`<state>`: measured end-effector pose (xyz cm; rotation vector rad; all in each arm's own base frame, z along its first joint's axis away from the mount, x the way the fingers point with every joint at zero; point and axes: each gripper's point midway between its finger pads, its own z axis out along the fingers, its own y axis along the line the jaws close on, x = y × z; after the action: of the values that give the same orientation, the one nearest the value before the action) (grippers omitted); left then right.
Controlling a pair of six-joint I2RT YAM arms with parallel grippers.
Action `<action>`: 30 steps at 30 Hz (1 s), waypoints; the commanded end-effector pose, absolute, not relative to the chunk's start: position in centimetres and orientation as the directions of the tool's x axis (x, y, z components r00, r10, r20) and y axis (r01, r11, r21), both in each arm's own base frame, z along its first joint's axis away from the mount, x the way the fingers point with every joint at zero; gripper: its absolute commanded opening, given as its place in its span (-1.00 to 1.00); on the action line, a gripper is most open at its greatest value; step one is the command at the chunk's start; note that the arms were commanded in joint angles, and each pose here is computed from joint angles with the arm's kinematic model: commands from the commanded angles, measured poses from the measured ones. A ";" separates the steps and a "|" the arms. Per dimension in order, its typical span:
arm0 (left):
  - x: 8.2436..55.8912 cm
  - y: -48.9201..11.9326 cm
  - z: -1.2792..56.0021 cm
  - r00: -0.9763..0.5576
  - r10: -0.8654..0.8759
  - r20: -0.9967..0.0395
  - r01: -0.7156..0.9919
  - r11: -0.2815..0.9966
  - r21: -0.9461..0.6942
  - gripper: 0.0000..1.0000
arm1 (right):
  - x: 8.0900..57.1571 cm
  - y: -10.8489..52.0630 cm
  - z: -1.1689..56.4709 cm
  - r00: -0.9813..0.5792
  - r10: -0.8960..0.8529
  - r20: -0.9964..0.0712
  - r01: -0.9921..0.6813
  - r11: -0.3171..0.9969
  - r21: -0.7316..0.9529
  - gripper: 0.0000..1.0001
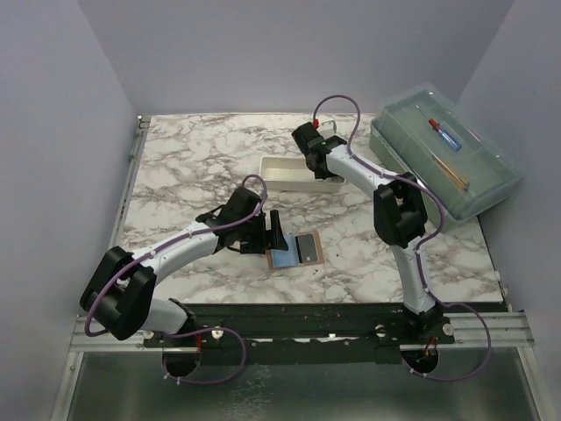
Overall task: Put the credit cards into the card holder
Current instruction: Pick up the credit card from the storage box.
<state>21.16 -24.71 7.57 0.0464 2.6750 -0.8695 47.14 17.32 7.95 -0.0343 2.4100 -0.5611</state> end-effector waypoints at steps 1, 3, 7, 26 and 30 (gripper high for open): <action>21.3 -24.5 7.6 -0.939 -0.067 -0.336 0.144 0.813 -0.564 0.63 | 47.4 16.7 10.3 -0.765 -0.206 -0.610 0.131 0.878 -0.461 0.12; 21.3 -24.5 7.5 -0.940 -0.066 -0.335 0.144 0.812 -0.565 0.63 | 47.4 17.1 10.2 -0.765 -0.221 -0.605 0.117 0.875 -0.469 0.13; 21.3 -24.5 7.5 -0.940 -0.066 -0.335 0.145 0.811 -0.567 0.63 | 47.6 17.6 9.8 -0.769 -0.238 -0.594 0.096 0.875 -0.475 0.21; 21.2 -24.6 7.5 -0.941 -0.060 -0.334 0.151 0.807 -0.570 0.64 | 47.8 19.1 8.0 -0.789 -0.243 -0.564 0.039 0.897 -0.441 -0.11; 21.2 -24.6 7.5 -0.941 -0.060 -0.334 0.152 0.806 -0.572 0.65 | 47.9 19.4 8.1 -0.782 -0.264 -0.564 0.024 0.892 -0.451 0.19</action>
<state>21.16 -24.71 7.40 0.0508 2.6700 -0.8723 47.91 18.53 8.63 -0.1233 2.3986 -0.5784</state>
